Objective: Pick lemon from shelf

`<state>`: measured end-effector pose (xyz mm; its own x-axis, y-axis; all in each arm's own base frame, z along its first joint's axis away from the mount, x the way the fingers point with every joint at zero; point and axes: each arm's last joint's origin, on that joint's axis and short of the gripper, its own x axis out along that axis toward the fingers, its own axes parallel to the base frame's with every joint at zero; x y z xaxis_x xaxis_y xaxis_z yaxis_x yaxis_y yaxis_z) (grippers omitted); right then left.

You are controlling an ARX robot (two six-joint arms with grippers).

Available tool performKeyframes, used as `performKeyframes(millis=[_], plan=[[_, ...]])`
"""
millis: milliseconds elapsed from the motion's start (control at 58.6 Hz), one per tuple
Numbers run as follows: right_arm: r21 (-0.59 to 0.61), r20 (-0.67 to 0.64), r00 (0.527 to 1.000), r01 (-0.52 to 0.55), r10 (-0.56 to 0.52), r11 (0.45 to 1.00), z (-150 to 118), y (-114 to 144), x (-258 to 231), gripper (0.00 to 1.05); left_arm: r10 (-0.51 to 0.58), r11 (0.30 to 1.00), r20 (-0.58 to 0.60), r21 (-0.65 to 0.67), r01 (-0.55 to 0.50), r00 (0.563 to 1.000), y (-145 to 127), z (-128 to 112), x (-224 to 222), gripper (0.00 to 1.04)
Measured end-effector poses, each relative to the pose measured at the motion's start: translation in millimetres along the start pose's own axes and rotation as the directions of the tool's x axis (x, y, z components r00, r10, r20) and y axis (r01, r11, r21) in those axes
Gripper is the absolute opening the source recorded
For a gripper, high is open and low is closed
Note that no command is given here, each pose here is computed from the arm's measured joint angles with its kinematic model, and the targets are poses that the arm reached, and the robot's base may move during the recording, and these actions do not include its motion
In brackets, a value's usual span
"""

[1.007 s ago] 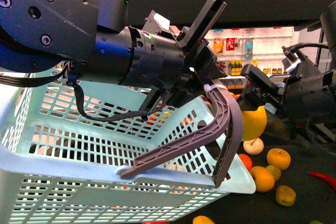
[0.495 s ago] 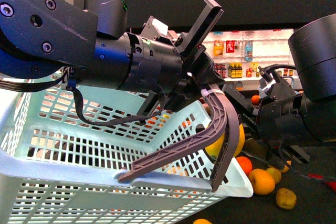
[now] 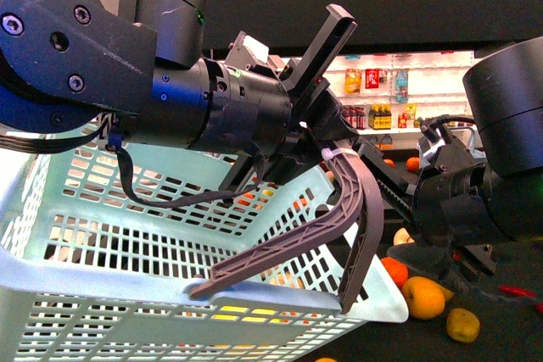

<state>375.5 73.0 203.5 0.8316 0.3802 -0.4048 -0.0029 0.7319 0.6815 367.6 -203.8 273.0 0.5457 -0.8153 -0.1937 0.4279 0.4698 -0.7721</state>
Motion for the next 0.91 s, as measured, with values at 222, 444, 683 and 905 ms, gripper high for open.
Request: performKeyframes(millis=[222, 444, 683, 905], plan=[[-0.010, 0.138, 0.987, 0.082, -0.080, 0.997, 37, -38, -37, 1.02, -0.004, 1.000, -0.005, -0.003, 0.004, 1.000, 0, -1, 0, 0.10], [-0.008, 0.158, 0.963, 0.224, -0.220, 0.975, 42, -101, -43, 1.02, -0.003, 1.000, -0.003, -0.006, 0.003, 1.000, -1, -1, 1, 0.10], [-0.045, 0.036, 0.946, 0.324, -0.322, 0.945, 0, -160, -12, 1.02, -0.003, 1.000, -0.004, -0.006, 0.003, 1.000, -1, -1, 1, 0.10], [-0.131, -0.098, 0.932, 0.336, -0.350, 0.933, -44, -184, 21, 1.02, -0.004, 1.000, -0.005, -0.007, 0.004, 1.000, -1, -1, 1, 0.10]])
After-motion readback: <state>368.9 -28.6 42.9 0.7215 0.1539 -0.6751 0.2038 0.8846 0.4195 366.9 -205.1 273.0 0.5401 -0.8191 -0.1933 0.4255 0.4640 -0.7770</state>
